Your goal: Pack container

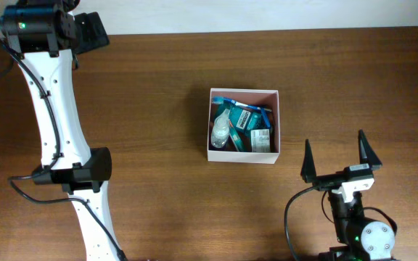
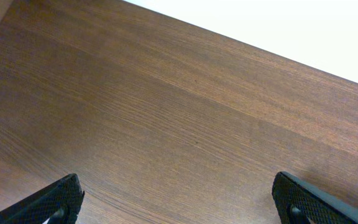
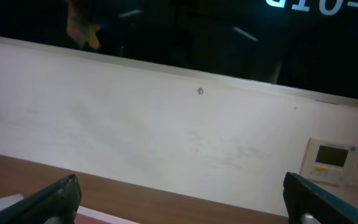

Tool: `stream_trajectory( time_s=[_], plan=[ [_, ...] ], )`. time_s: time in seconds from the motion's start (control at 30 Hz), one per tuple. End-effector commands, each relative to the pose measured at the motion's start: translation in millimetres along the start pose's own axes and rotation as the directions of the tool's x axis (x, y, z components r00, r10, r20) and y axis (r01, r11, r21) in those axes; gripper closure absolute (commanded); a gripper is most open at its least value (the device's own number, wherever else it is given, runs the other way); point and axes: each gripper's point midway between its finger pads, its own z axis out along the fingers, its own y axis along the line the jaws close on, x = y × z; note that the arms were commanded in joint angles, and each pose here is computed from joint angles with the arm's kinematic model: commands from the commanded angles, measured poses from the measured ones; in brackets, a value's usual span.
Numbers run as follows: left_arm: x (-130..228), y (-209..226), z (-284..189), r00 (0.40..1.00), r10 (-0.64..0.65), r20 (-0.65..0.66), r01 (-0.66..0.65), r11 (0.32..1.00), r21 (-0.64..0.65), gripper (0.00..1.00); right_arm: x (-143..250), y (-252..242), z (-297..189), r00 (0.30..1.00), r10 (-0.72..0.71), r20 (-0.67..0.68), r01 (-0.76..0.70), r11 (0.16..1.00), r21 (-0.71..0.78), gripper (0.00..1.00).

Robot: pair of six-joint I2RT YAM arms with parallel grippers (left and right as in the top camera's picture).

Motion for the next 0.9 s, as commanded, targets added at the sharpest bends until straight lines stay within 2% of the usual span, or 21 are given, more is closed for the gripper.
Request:
stream_trajectory(
  time_s=[0.0,0.17,0.4,0.63,0.87],
  plan=[
    [-1.6,-0.2,-9.3,1.000,-0.011,0.014,0.011,1.000,0.010,0.01,4.5,2.9,-6.3,1.000,0.014,0.013,-0.014,1.000,-0.003,0.01],
    [-1.6,-0.2,-9.3,1.000,-0.011,0.014,0.011,1.000,0.010,0.01,15.1,5.2,-14.2,1.000,0.014,0.009,-0.014,1.000,-0.003,0.01],
    [-1.5,-0.3,-9.3,1.000,-0.011,0.014,0.011,1.000,0.010,0.01,9.0,4.9,-23.7,0.998,0.010,0.064,-0.010,1.000,0.005,0.01],
    [-1.6,-0.2,-9.3,1.000,-0.011,0.014,0.011,1.000,0.010,0.01,12.2,5.5,-24.0,0.999,0.011,0.052,-0.011,1.000,0.003,0.01],
    [-1.6,-0.2,-9.3,1.000,-0.011,0.014,0.011,1.000,0.010,0.01,43.6,10.5,-24.4,0.997,0.020,-0.076,-0.021,1.000,-0.015,0.01]
  ],
)
